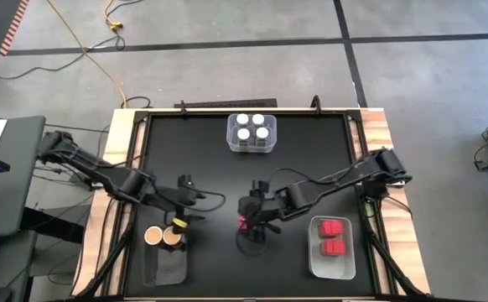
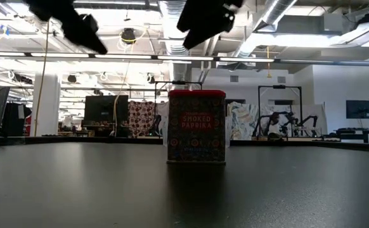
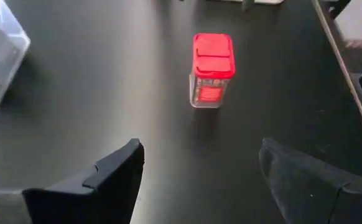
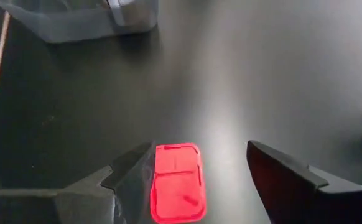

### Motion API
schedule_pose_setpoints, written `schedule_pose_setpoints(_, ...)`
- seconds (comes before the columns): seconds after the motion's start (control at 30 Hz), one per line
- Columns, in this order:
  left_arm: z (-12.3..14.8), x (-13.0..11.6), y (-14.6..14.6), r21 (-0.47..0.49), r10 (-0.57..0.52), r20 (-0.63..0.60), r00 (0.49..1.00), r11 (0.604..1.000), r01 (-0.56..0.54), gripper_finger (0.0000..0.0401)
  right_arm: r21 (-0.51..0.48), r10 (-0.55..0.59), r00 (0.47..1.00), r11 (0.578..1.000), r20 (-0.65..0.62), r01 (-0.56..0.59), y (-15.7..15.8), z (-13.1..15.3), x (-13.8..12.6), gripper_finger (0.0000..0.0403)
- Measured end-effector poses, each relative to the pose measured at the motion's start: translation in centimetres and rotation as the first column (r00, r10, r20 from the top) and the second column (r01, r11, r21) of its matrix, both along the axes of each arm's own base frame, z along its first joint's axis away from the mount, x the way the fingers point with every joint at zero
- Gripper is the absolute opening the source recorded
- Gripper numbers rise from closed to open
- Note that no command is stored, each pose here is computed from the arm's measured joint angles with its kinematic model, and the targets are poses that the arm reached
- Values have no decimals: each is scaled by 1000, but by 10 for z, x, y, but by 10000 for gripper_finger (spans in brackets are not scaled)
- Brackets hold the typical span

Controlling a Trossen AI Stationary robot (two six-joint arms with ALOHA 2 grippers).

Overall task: Sort spices by type
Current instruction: Put the red spice bottle into the white bin

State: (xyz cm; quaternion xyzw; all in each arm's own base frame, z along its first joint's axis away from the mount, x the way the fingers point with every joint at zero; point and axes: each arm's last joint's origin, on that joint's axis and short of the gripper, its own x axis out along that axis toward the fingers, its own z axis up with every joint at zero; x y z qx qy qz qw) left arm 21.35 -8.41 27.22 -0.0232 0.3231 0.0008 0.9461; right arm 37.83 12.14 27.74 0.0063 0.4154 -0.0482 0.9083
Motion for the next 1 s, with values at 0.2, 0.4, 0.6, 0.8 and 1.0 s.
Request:
schedule_pose_setpoints(0.2,-18,-28,10,-118,-39,122,992,992,53,306,19,33,994,999,-105,-32,10,-18,25,281)
schedule_pose_setpoints(0.4,-19,-37,13,-163,-28,148,989,985,52,306,20,9,984,1000,-175,-6,14,-35,30,281)
schedule_pose_setpoints(0.6,-21,-36,12,-167,-46,136,990,984,68,306,44,-35,982,998,-184,44,13,-37,30,281)
schedule_pose_setpoints(0.8,-21,-36,12,-165,-47,132,990,984,68,306,32,-26,980,999,-200,33,13,-37,28,281)
schedule_pose_setpoints(1.0,-22,-36,12,-147,-57,121,991,986,75,306,32,-33,978,999,-204,40,10,-37,29,306)
